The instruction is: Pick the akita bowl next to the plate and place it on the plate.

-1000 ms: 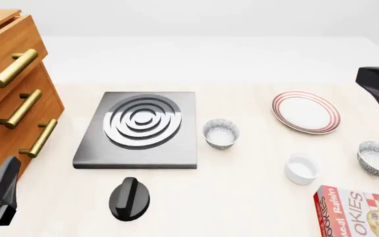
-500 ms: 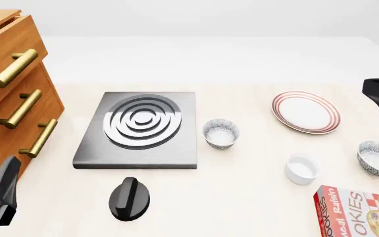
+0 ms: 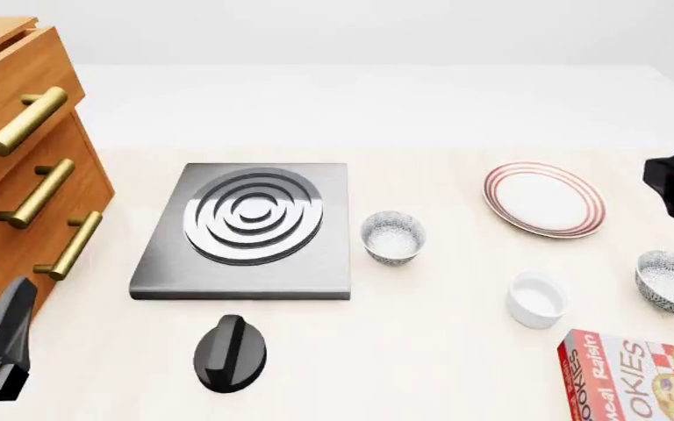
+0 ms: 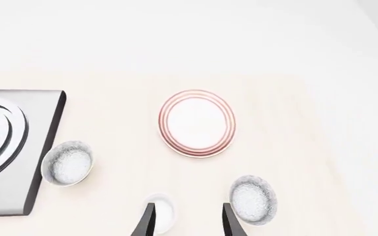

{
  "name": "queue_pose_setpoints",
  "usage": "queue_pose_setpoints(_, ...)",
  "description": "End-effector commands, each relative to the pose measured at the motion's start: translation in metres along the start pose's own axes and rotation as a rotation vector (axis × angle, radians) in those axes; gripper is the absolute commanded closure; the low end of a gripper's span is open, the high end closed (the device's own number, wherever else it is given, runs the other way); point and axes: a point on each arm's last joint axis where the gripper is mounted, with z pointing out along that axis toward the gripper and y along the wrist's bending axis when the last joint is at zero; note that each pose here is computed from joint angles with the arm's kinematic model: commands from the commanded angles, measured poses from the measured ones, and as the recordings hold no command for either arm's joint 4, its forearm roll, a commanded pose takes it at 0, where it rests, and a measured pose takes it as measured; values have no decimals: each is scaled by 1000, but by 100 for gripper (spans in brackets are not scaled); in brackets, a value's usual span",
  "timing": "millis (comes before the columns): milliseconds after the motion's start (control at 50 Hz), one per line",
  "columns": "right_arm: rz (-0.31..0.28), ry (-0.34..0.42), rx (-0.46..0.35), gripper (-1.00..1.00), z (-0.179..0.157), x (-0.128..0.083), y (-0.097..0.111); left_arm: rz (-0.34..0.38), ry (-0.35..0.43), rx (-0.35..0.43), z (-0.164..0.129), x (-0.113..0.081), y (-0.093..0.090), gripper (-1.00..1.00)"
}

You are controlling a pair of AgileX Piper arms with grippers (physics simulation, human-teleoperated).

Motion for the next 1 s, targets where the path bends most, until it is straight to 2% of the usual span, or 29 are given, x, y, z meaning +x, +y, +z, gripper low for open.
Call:
queue_pose_setpoints(20,10,27,28,-100,19,6,-5,0,0,0,0,0,0,-100)
queue_pose_setpoints(100,8,35,21,-100,25,14,-4,0,0,0,0,0,0,-100)
queue_pose_setpoints(240,11,33,43,-100,33,15,-8,0,0,0,0,0,0,-100)
queue_pose_setpoints(260,14,33,44,-100,32,9,-9,0,0,0,0,0,0,-100)
queue_pose_setpoints(340,20,40,49,-100,40,20,-9,0,0,0,0,0,0,-100)
queue_pose_setpoints(380,18,43,46,-100,38,16,-9,0,0,0,0,0,0,-100)
queue_pose_setpoints(440,18,45,52,-100,42,25,-10,0,0,0,0,0,0,-100)
queue_pose_setpoints(540,23,52,78,-100,45,25,-16,0,0,0,0,0,0,-100)
queue_pose_setpoints(580,23,56,86,-100,45,18,-18,0,0,0,0,0,0,-100)
queue_pose_setpoints(620,26,60,90,-100,49,28,-18,0,0,0,0,0,0,-100)
queue_pose_setpoints(700,31,64,99,-100,52,32,-20,0,0,0,0,0,0,-100)
queue_pose_setpoints(720,31,67,101,-100,51,26,-22,0,0,0,0,0,0,-100)
queue_pose_setpoints(820,36,72,113,-100,58,33,-24,0,0,0,0,0,0,-100)
queue_pose_setpoints(940,39,77,121,-100,68,32,-28,0,0,0,0,0,0,-100)
queue_pose_setpoints(960,39,79,121,-100,67,26,-28,0,0,0,0,0,0,-100)
queue_pose_setpoints(980,40,82,120,-100,73,33,-28,0,0,0,0,0,0,-100)
queue_pose_setpoints(1000,40,85,118,-100,74,31,-28,0,0,0,0,0,0,-100)
